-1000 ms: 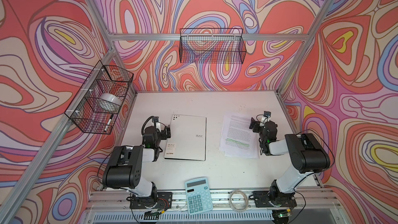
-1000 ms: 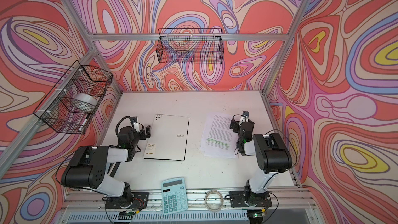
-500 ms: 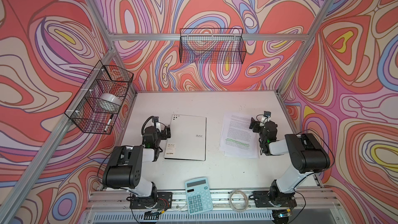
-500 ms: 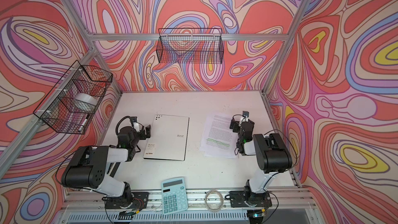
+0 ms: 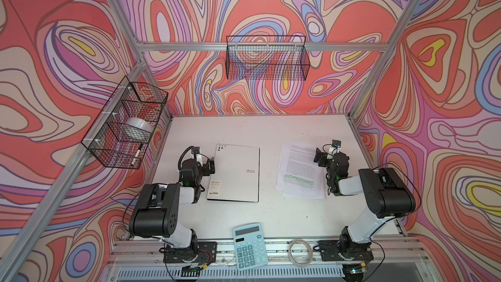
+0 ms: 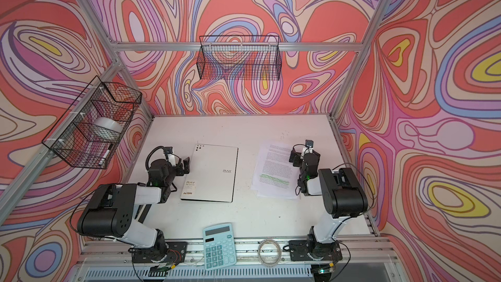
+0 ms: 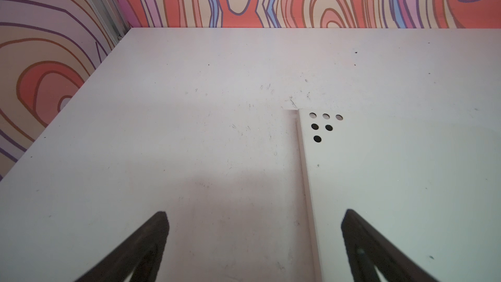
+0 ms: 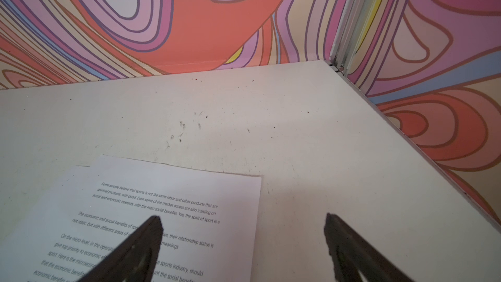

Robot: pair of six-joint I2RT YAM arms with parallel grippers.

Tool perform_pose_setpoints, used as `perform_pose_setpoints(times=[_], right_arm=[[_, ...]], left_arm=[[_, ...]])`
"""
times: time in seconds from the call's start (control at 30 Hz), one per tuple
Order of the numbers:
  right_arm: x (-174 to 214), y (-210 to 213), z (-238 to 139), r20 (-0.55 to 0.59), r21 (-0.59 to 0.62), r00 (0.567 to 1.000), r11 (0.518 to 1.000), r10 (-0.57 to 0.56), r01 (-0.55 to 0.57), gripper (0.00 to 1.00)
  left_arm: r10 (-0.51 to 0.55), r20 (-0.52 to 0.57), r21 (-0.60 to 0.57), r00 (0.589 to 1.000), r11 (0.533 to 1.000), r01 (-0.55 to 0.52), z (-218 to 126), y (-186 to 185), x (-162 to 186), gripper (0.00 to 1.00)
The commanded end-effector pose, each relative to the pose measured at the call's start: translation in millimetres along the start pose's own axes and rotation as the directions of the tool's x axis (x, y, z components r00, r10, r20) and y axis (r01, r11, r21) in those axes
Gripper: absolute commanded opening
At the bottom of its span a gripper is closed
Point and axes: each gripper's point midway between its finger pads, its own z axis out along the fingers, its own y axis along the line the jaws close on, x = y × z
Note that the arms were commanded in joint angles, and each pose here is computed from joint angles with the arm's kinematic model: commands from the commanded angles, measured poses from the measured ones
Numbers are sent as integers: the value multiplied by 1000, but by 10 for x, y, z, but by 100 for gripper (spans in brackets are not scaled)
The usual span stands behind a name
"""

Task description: Put the files into the folder

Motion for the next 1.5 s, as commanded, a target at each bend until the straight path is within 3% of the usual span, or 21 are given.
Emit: perform_pose_setpoints(times=[0.0,0.7,0.9,1.1,1.23,1.33,1.4,1.47], right_arm=[[20,-1,16,-9,-2,1000,1000,-8,8,99],[-15,19,2,-2,-13,1000,1000,-14,14,98],[-151,35,46,-44,-7,999,1000,-28,28,98],[-366,-56,-98,-110,72,991,995,76,-68,99],[-629,76,-215,-232,57,947,975,221,-214,98],[-911,339,-392,-320,-52,907,951,273,-305,98],[-1014,626,-524,-330,-226,906,909,266,-349,98],[-1054,766,-589,-369,-286,884,870,286,-401,98]], left_arm=[[0,21,-3,1000,1000,0,17,5,-82,100],[8,21,10,1000,1000,-8,10,-19,-95,100],[25,-23,57,999,998,-24,-30,-102,-283,100],[77,-135,104,988,993,-63,-183,-179,-493,100],[96,-297,159,950,986,-50,-417,-261,-584,100],[91,-437,238,895,971,17,-701,-414,-627,100],[99,-509,289,855,955,61,-861,-526,-662,100],[134,-560,317,818,946,62,-962,-598,-687,100]])
